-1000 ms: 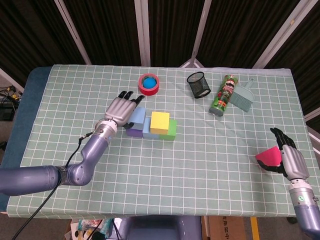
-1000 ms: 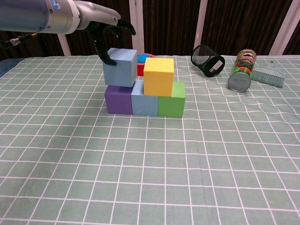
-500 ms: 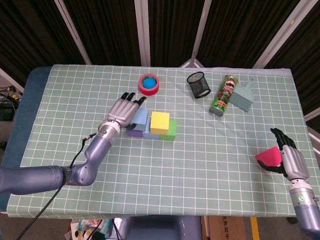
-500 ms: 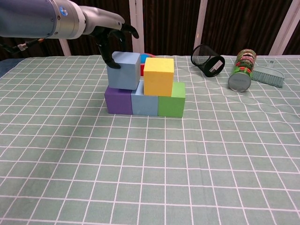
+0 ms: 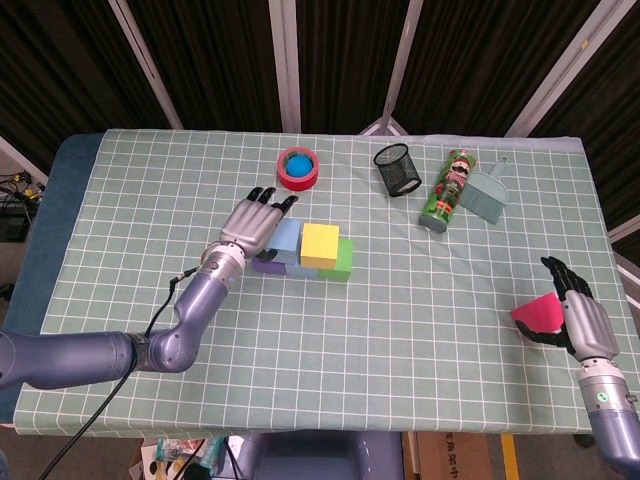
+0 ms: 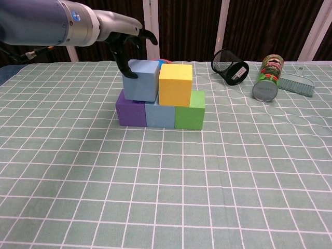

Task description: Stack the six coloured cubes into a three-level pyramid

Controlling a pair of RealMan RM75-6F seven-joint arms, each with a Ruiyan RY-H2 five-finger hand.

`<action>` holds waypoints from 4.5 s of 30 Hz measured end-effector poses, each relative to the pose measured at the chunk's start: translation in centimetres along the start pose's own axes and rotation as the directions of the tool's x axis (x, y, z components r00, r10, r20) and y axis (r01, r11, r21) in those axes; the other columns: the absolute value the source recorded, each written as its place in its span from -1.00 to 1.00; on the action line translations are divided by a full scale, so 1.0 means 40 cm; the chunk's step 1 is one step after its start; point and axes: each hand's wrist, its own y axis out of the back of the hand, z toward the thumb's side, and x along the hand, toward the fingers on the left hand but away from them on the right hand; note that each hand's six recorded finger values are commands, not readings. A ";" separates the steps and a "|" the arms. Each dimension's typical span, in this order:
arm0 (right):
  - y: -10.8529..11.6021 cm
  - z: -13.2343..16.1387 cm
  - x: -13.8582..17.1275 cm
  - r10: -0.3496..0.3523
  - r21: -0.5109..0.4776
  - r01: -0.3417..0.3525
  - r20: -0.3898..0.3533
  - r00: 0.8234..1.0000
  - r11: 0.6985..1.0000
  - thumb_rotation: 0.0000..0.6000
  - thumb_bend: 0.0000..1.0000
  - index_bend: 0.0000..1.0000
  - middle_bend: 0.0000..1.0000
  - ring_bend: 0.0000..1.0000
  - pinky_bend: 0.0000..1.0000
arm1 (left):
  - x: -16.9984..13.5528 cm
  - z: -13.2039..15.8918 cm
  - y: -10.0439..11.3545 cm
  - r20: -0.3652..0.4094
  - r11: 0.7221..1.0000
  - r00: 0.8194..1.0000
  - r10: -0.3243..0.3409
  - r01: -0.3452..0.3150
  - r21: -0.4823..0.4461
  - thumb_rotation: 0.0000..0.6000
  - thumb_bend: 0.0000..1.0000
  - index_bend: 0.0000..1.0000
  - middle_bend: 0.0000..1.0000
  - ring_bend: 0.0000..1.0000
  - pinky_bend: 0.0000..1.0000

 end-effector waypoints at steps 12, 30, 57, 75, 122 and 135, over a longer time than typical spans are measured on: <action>-0.002 -0.004 -0.002 0.004 0.001 -0.004 0.004 1.000 1.000 1.00 -0.51 -1.00 -1.00 -1.00 -1.00 | 0.004 0.009 -0.004 0.000 1.000 1.000 0.001 -0.001 -0.005 1.00 -0.19 -1.00 -0.38 -0.98 -1.00; -0.005 -0.004 -0.001 0.010 0.001 -0.010 0.005 1.000 1.000 1.00 -0.51 -1.00 -1.00 -1.00 -1.00 | 0.001 0.007 -0.011 -0.012 1.000 1.000 0.002 -0.002 -0.002 1.00 -0.19 -1.00 -0.36 -0.98 -1.00; -0.007 -0.009 -0.003 0.011 0.004 -0.011 0.011 1.000 1.000 1.00 -0.51 -1.00 -1.00 -1.00 -1.00 | -0.003 0.009 -0.008 -0.023 1.000 1.000 0.007 -0.007 0.002 1.00 -0.19 -1.00 -0.38 -0.98 -1.00; -0.007 -0.009 -0.003 0.012 0.003 -0.012 0.011 1.000 1.000 1.00 -0.51 -1.00 -1.00 -1.00 -1.00 | 0.000 0.025 -0.010 -0.011 1.000 1.000 0.016 -0.016 0.000 1.00 -0.19 -1.00 -0.38 -0.98 -1.00; -0.014 -0.010 -0.003 0.020 0.002 -0.020 0.015 1.000 1.000 1.00 -0.51 -1.00 -1.00 -1.00 -1.00 | 0.000 0.030 -0.027 -0.012 1.000 1.000 0.011 -0.011 -0.001 1.00 -0.49 -1.00 -0.66 -0.98 -1.00; -0.011 -0.008 -0.001 0.019 0.000 -0.019 0.012 1.000 1.000 1.00 -0.52 -1.00 -1.00 -1.00 -1.00 | -0.020 0.007 -0.031 -0.027 1.000 1.000 -0.002 0.001 -0.030 1.00 -0.51 -1.00 -0.81 -0.99 -1.00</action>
